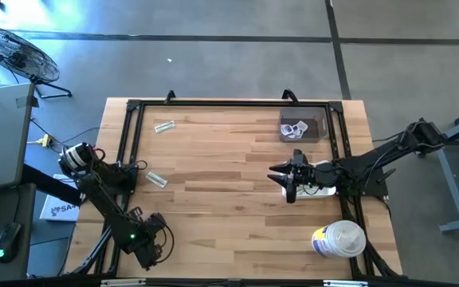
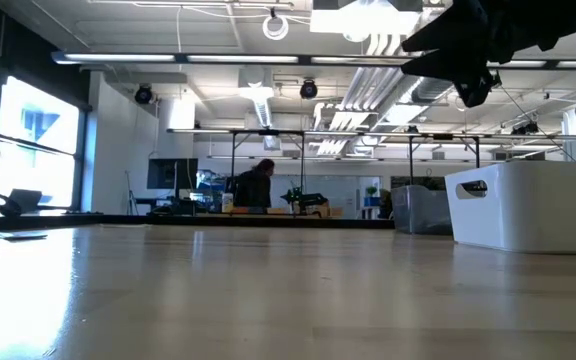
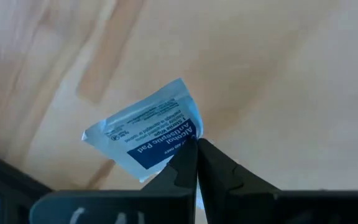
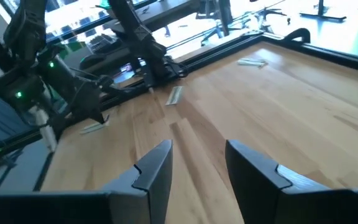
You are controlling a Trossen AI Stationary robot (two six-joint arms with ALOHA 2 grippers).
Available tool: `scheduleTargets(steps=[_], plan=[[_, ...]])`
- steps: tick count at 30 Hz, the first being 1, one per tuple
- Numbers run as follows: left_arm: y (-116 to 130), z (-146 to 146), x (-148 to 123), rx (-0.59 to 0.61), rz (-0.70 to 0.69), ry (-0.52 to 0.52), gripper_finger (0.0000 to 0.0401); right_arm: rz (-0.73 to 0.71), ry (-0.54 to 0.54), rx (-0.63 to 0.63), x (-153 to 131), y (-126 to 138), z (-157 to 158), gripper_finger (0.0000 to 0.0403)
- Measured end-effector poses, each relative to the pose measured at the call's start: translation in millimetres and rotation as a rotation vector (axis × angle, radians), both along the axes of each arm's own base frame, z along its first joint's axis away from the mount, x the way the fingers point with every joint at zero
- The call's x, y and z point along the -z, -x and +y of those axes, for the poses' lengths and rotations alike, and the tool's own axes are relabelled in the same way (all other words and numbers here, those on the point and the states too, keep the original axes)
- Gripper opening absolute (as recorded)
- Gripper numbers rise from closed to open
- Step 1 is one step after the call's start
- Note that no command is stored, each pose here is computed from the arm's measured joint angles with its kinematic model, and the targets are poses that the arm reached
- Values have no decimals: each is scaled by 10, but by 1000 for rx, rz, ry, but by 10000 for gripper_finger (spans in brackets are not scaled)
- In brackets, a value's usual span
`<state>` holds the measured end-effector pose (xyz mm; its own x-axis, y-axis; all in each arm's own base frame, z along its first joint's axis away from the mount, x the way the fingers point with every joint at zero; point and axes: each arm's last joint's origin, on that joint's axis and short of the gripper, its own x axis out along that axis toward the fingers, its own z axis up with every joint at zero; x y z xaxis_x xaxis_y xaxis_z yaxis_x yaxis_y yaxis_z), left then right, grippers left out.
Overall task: Pick & Place First Aid Supplies
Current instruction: Put the alcohol pad into the black bin
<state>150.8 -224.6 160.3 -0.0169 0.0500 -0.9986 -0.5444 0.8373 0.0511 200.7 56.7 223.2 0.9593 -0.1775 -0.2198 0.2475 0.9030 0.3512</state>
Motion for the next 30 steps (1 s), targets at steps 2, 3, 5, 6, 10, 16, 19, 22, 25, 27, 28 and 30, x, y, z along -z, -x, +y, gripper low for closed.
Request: scheduleTargets(steps=[2, 3, 5, 6, 10, 16, 19, 22, 25, 27, 28, 30], plan=[[-36, 5, -92, 18, -18, -35, 4, -7, -1, -28, 27, -53, 27, 142], [-49, 22, -123, 29, -20, -63, 4, -11, 2, -47, 51, -90, 46, 142], [-126, 29, -191, 45, -60, -80, 4, -35, 3, -81, 99, -181, 87, 142], [-180, 33, -230, 58, -85, -82, 4, -47, 9, -101, 131, -230, 109, 142], [-392, 126, -318, 148, -182, -150, 4, -83, 22, -173, 296, -455, 209, 142], [-779, 333, -368, 302, -368, -299, 4, 2, 93, -183, 455, -1021, 407, 142], [-980, 436, -390, 363, -435, -328, 4, 19, 94, -172, 468, -1327, 482, 142], [-1164, 527, -420, 401, -501, -328, 4, 70, 68, -142, 511, -1545, 526, 142], [-1293, 602, -447, 416, -552, -329, 4, 117, 43, -88, 558, -1664, 551, 142], [-1347, 650, -458, 410, -569, -334, 4, 130, 33, -43, 574, -1691, 550, 142], [-1366, 670, -461, 403, -575, -334, 4, 127, 29, -21, 576, -1699, 548, 142], [-1397, 704, -468, 397, -583, -337, 4, 125, 15, 3, 587, -1692, 540, 142]])
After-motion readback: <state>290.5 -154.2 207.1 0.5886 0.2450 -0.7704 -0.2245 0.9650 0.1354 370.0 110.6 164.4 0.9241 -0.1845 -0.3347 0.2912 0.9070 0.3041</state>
